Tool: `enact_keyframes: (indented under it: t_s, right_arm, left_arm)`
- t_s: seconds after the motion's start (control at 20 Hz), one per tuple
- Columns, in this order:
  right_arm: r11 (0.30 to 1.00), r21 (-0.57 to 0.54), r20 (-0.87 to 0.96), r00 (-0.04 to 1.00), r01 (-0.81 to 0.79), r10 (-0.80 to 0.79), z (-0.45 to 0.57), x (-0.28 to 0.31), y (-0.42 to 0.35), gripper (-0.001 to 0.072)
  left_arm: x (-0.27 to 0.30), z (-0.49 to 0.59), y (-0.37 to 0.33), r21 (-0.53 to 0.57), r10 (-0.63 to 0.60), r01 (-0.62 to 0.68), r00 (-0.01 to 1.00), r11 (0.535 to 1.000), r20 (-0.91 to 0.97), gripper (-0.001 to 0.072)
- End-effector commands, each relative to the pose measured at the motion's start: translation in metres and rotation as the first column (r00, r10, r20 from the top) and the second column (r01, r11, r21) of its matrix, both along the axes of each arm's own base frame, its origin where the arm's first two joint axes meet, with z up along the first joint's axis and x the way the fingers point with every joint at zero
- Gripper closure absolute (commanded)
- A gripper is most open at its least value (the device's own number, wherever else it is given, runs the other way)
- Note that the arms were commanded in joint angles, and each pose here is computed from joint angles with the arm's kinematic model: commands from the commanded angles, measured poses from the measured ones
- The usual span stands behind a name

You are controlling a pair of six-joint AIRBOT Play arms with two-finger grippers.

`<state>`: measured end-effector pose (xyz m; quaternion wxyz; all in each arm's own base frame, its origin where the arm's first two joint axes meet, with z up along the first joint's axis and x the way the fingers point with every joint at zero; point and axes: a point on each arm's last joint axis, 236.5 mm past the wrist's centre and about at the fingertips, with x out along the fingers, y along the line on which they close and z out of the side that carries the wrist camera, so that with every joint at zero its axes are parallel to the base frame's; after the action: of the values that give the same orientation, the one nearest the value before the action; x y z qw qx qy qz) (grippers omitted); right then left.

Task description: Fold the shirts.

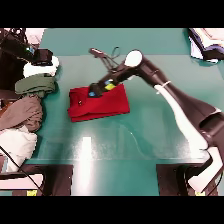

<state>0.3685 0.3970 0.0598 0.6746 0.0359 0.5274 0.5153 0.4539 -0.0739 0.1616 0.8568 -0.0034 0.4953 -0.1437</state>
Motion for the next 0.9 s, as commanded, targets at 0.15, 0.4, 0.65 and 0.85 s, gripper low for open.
enact_keyframes:
  t_s: [0.15,0.4,0.65,0.85]
  right_arm:
    - [0.911,-0.214,-0.154,0.908,0.353,-0.389,-0.074,0.042,-0.181,0.0116]
    - [0.897,-0.151,-0.347,0.828,0.414,-0.441,-0.12,0.043,-0.166,0.0116]
    - [0.92,-0.046,-0.425,0.826,0.389,-0.371,-0.14,0.04,-0.1,0.0117]
    - [0.946,0.002,-0.356,0.884,0.325,-0.303,-0.128,0.049,-0.056,0.0256]
  left_arm:
    - [-0.002,-0.001,-0.002,-0.012,-0.004,0.004,1.0,1.0,-0.01,0.0679]
    - [-0.002,0.003,-0.015,-0.065,-0.023,0.022,1.0,0.998,-0.004,0.0679]
    - [-0.002,0.003,-0.015,-0.066,-0.022,0.022,1.0,0.998,-0.003,0.0679]
    - [-0.002,0.003,-0.015,-0.065,-0.023,0.022,1.0,0.998,-0.004,0.0679]
